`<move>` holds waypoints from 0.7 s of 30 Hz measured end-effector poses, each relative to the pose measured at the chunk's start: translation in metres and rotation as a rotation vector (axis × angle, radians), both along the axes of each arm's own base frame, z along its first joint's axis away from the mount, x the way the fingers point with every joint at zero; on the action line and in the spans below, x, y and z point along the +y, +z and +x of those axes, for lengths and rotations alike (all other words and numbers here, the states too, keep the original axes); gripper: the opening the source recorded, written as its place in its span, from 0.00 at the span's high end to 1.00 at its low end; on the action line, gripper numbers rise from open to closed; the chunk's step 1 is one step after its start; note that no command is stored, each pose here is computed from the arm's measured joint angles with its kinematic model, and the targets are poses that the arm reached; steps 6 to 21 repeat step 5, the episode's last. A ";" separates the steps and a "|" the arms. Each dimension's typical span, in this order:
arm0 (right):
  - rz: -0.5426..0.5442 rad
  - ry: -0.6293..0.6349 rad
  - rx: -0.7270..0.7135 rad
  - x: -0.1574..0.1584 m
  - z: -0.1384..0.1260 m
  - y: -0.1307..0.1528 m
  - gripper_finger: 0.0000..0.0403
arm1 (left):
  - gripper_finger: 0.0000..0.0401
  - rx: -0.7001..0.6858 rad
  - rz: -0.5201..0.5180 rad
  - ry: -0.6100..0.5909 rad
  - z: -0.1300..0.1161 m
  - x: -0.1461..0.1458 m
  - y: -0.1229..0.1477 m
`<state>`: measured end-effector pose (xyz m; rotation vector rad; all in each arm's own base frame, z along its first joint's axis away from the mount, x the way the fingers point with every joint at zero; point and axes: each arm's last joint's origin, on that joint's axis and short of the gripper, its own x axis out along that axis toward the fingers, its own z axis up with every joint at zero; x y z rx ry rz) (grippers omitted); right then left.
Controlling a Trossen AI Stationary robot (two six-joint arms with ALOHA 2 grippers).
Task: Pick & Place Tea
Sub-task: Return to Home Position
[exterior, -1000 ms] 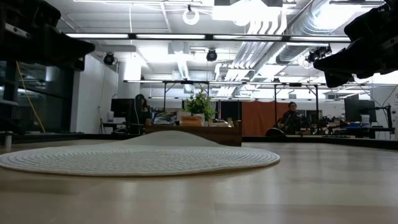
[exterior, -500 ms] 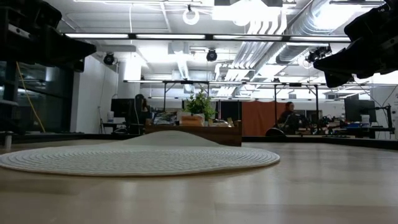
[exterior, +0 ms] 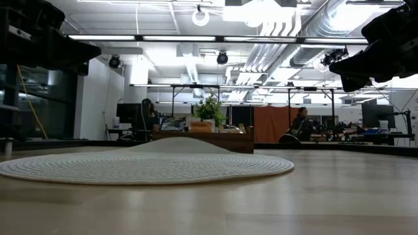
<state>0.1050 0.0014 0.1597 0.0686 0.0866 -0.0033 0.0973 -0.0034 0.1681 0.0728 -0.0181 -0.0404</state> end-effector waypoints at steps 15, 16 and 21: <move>0.000 0.000 0.000 0.000 0.000 0.000 1.00 | 1.00 0.000 -0.002 0.000 0.000 0.000 0.000; 0.000 0.000 0.000 0.000 0.000 0.000 1.00 | 1.00 0.000 -0.002 0.000 0.000 0.000 0.000; 0.000 0.000 0.000 0.000 0.000 0.000 1.00 | 1.00 0.000 -0.002 0.000 0.000 0.000 0.000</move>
